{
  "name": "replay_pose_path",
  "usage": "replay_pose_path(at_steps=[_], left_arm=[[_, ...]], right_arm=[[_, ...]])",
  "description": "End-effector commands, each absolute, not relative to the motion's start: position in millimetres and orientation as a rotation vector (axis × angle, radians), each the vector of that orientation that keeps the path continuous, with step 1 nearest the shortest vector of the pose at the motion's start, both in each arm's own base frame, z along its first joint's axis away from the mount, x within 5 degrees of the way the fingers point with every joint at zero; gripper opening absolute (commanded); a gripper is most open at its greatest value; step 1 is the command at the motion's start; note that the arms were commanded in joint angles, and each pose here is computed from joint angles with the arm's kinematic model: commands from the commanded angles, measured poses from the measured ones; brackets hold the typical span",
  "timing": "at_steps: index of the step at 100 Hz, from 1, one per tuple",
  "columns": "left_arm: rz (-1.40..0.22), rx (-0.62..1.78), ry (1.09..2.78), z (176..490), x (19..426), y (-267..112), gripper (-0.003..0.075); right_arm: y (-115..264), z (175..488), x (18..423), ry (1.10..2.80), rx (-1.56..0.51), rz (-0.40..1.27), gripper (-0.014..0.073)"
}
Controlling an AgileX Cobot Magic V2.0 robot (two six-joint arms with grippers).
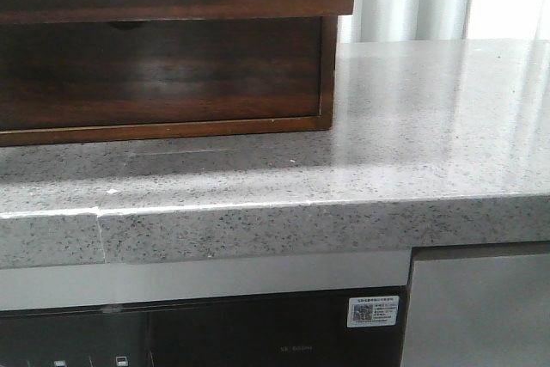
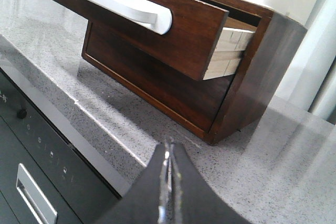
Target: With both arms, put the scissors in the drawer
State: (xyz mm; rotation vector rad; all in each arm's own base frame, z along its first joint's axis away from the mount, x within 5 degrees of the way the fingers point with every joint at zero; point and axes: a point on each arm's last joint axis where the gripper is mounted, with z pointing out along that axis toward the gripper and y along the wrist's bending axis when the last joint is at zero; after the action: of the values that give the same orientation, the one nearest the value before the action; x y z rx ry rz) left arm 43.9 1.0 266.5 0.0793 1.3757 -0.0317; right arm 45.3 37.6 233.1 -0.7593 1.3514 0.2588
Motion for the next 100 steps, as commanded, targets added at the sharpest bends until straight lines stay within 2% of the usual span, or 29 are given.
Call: replay_pose_path(at_steps=[1,8,12,19,31,46,67,78,100], left_arm=[[0.001,0.135,1.369,273.1,43.2,-0.5,-0.002],[-0.002,0.134,1.416,268.9,43.9,-0.5,-0.002],[-0.062,0.101,1.449,266.2,44.2,-1.7,-0.002],[-0.044,0.135,1.479,260.8,45.3,-2.8,-0.002],[-0.068,0.154,1.45,246.1,48.7,-6.2,-0.002],[-0.16,0.061,1.378,225.6,50.1,-7.3,-0.002],[-0.065,-0.001,1.365,218.8,52.3,-1.7,-0.002],[-0.068,-0.005,1.367,218.6,52.2,-1.7,-0.002],[-0.073,-0.027,1.477,208.0,53.8,-1.5,-0.002]], right_arm=[[34.8,248.5,46.0,1.282,-0.688,0.25,-0.0066],[34.8,248.5,46.0,1.282,-0.688,0.25,-0.0066],[34.8,248.5,46.0,1.282,-0.688,0.25,-0.0066],[34.8,248.5,46.0,1.282,-0.688,0.25,-0.0066],[34.8,248.5,46.0,1.282,-0.688,0.25,-0.0066],[34.8,248.5,46.0,1.282,-0.688,0.25,-0.0066],[35.0,248.2,46.0,1.285,-0.691,0.251,-0.0066],[35.0,248.2,46.0,1.285,-0.691,0.251,-0.0066],[35.0,248.2,46.0,1.285,-0.691,0.251,-0.0066]])
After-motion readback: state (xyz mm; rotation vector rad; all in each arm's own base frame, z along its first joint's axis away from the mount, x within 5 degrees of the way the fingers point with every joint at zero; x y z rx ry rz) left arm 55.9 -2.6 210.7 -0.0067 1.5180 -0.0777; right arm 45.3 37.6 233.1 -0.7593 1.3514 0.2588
